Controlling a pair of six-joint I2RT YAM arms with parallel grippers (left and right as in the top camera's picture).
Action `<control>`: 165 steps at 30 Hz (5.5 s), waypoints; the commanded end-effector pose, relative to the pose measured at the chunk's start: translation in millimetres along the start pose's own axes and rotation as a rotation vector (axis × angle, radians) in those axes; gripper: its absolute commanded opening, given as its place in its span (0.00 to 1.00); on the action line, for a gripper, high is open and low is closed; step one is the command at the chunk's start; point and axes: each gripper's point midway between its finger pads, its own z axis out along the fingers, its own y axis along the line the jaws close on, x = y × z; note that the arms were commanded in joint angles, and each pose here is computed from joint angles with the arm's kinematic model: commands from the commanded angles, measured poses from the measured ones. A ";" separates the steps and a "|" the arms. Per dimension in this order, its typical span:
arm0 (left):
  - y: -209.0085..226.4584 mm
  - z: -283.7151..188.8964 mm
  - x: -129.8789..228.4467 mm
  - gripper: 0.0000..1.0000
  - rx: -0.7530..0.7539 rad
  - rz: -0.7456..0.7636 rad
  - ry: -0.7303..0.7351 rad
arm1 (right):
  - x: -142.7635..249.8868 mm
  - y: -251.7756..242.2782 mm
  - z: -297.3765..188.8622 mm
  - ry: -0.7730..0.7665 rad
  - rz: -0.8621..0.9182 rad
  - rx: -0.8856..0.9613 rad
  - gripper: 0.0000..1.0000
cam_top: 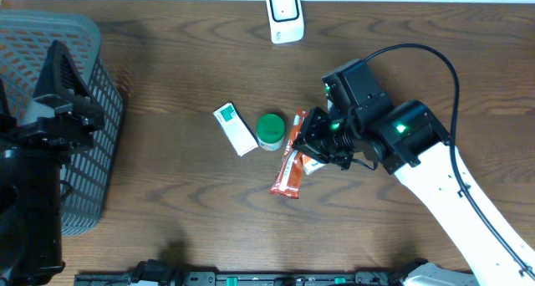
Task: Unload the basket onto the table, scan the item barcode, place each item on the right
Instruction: 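Carry the snack bar with the right gripper up to the scanner, then move the held snack bar away to the right table edge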
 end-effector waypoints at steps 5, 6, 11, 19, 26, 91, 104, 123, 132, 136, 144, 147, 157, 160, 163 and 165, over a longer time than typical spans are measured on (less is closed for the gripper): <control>1.5 -1.1 -1.3 0.83 -0.006 -0.013 -0.007 | -38.7 -11.2 -15.3 -0.244 -0.200 0.109 0.02; 1.6 -1.1 -1.2 0.83 -0.007 -0.013 -0.006 | -48.2 -14.4 -16.8 -0.293 -0.217 0.141 0.02; 1.6 -1.1 -1.2 0.83 -0.007 -0.014 -0.006 | -116.3 -15.4 -32.4 -0.625 -0.333 0.305 0.02; 1.6 -1.1 -1.2 0.83 -0.007 -0.014 -0.006 | -217.6 20.3 11.6 -0.847 -0.546 0.355 0.01; 1.5 -1.1 -1.3 0.83 -0.006 -0.014 -0.007 | -290.7 38.6 19.7 -1.128 -0.719 0.513 0.01; 1.6 -0.9 -1.1 0.83 -0.007 -0.014 -0.006 | -288.2 165.5 55.8 -0.974 -1.316 0.728 0.01; 1.6 -0.9 -1.1 0.83 -0.007 -0.014 -0.006 | -290.2 -41.7 -29.2 -0.553 -0.658 0.977 0.01; 1.6 -0.9 -1.1 0.83 -0.007 -0.014 -0.006 | -326.6 -376.1 -155.2 -0.373 0.125 1.194 0.01; 1.6 -1.1 -1.2 0.83 -0.007 -0.014 -0.006 | -292.0 -484.4 -189.5 -0.370 0.400 1.155 0.01; 1.6 -0.9 -1.1 0.83 -0.007 -0.013 -0.006 | -293.5 -499.7 -185.9 -0.410 0.454 0.998 0.01; 1.6 -0.9 -1.1 0.83 -0.007 -0.014 -0.006 | -297.6 -500.3 -170.6 -0.444 0.494 0.682 0.64; 1.6 -0.9 -1.1 0.83 -0.007 -0.014 -0.006 | -288.6 -504.2 -173.0 -0.408 0.485 0.714 0.71; 1.6 -0.9 -1.1 0.83 -0.007 -0.014 -0.006 | -301.6 -417.4 -248.3 -0.635 0.378 0.669 0.99; 1.6 -0.9 -1.1 0.83 -0.007 -0.014 -0.006 | -305.4 -339.9 -265.2 -0.746 0.281 0.472 0.99; 1.5 -0.9 -1.2 0.83 -0.007 -0.014 -0.006 | -292.0 -257.8 -254.7 -0.723 0.130 0.242 0.99; 1.6 -0.9 -1.1 0.83 -0.007 -0.013 -0.006 | -277.9 -210.4 -236.9 -0.658 0.016 0.146 0.99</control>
